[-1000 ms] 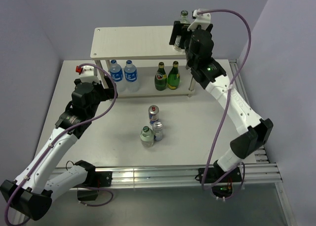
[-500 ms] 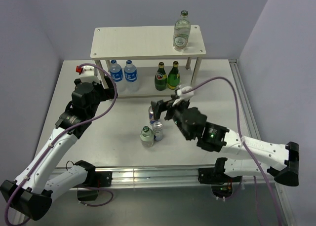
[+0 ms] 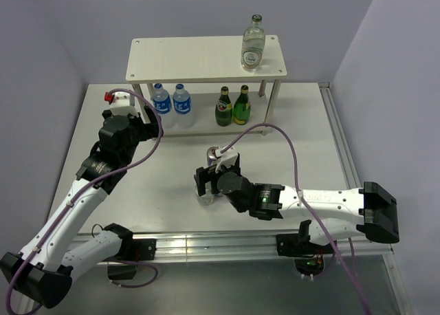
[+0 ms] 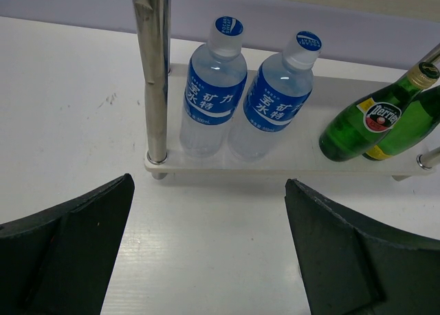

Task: Place and organize the beverage onto the shelf

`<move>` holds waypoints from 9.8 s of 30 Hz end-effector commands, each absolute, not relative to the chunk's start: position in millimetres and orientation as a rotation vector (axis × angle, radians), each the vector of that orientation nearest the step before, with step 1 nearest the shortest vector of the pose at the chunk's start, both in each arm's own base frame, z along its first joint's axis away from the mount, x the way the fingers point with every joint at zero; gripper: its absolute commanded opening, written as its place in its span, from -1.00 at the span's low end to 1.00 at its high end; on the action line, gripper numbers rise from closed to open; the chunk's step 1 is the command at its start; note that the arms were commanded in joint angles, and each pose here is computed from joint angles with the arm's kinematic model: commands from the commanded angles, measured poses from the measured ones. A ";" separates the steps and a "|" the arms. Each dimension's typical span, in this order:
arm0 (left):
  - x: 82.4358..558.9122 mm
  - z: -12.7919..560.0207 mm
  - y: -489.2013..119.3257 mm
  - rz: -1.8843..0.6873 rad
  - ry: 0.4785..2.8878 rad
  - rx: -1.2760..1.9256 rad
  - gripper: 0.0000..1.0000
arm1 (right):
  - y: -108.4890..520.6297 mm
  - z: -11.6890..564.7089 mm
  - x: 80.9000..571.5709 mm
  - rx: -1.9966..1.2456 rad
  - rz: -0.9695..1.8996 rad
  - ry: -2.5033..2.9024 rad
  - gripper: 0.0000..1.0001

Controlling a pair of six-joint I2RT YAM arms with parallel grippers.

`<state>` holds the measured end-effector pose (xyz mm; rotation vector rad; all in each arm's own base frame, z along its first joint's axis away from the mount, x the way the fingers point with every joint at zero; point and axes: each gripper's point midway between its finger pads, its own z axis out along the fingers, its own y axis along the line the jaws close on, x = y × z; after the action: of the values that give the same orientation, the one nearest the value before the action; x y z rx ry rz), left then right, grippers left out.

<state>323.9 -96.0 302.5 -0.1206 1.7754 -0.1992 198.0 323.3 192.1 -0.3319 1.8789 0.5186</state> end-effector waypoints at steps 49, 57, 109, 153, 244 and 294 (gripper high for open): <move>322.3 313.9 -96.4 -0.212 1.734 -0.115 0.97 | 346.9 208.7 208.0 -0.262 0.514 1.866 -1.00; 322.2 314.1 -94.9 -0.207 1.733 -0.120 0.97 | 339.7 305.8 209.4 -0.217 0.607 1.723 -1.00; 322.3 311.2 -100.7 -0.228 1.744 -0.099 0.98 | 227.2 617.0 452.6 0.014 0.189 1.133 -1.00; 326.0 305.7 -101.0 -0.212 1.760 -0.098 0.99 | 225.2 559.5 439.4 0.052 0.180 1.231 1.00; 284.8 404.4 -231.7 -0.186 1.752 0.054 -0.99 | 84.8 345.0 207.9 0.236 0.304 1.546 0.99; 500.5 428.4 -103.8 0.019 1.677 -0.143 0.51 | 80.5 340.5 203.8 0.248 0.336 1.542 0.97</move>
<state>504.9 -106.1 415.2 -0.1378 1.7096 0.0329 202.7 78.5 341.1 0.2354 1.5441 0.3330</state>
